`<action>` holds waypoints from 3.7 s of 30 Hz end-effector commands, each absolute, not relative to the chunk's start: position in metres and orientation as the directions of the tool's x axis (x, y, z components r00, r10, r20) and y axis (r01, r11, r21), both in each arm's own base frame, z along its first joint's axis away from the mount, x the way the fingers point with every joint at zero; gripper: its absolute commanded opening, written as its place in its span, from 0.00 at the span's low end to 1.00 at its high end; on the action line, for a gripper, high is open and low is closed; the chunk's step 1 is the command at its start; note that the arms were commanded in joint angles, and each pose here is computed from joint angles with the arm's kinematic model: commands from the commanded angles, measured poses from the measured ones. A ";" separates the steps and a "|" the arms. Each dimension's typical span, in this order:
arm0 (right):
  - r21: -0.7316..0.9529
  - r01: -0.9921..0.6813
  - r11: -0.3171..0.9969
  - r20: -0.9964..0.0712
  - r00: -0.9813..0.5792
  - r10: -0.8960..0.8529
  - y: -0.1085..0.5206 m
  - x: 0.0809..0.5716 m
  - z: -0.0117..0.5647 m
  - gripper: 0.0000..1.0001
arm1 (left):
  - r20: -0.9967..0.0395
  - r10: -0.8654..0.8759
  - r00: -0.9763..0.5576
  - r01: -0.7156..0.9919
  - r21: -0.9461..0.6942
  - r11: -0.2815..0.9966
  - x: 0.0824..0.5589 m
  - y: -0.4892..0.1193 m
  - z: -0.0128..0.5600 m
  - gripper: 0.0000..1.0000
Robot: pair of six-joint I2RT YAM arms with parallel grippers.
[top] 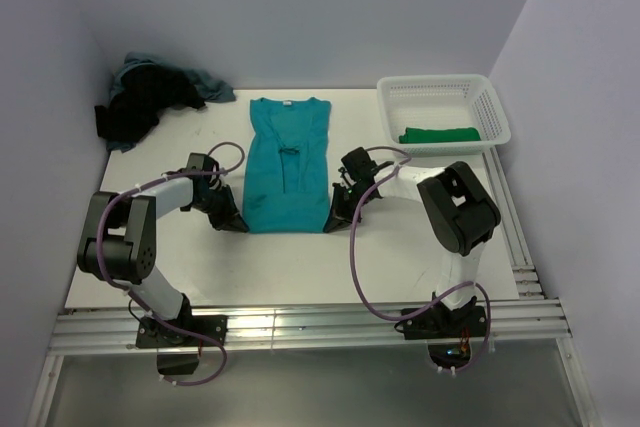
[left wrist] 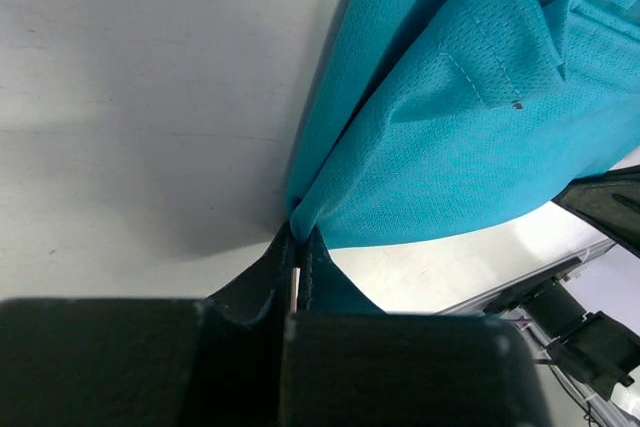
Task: Roll the t-shirts
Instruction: Roll the tshirt
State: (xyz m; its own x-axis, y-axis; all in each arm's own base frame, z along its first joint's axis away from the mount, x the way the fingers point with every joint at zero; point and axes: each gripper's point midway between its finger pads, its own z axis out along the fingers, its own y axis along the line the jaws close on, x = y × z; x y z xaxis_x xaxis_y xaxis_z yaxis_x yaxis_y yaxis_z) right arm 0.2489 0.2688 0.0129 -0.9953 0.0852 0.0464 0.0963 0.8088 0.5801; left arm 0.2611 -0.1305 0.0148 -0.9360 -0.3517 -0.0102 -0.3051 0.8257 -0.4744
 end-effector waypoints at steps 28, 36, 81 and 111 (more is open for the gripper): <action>0.523 -0.021 0.852 0.061 -0.996 -0.062 0.246 0.218 0.077 0.00 | 0.067 -0.422 -0.904 -0.401 -0.478 0.782 0.221 -0.151 0.066 0.01; 0.519 -0.029 0.854 0.086 -0.993 -0.086 0.250 0.235 0.084 0.00 | 0.095 -0.436 -0.895 -0.422 -0.498 0.758 0.246 -0.158 0.076 0.01; 0.533 0.111 0.839 0.246 -0.969 -0.028 0.244 0.206 0.056 0.00 | 0.249 -0.447 -0.859 -0.511 -0.482 0.712 0.204 -0.145 0.051 0.00; 0.521 0.075 0.851 0.244 -0.968 -0.065 0.241 0.214 0.079 0.00 | 0.263 -0.445 -0.856 -0.515 -0.502 0.695 0.205 -0.160 0.073 0.05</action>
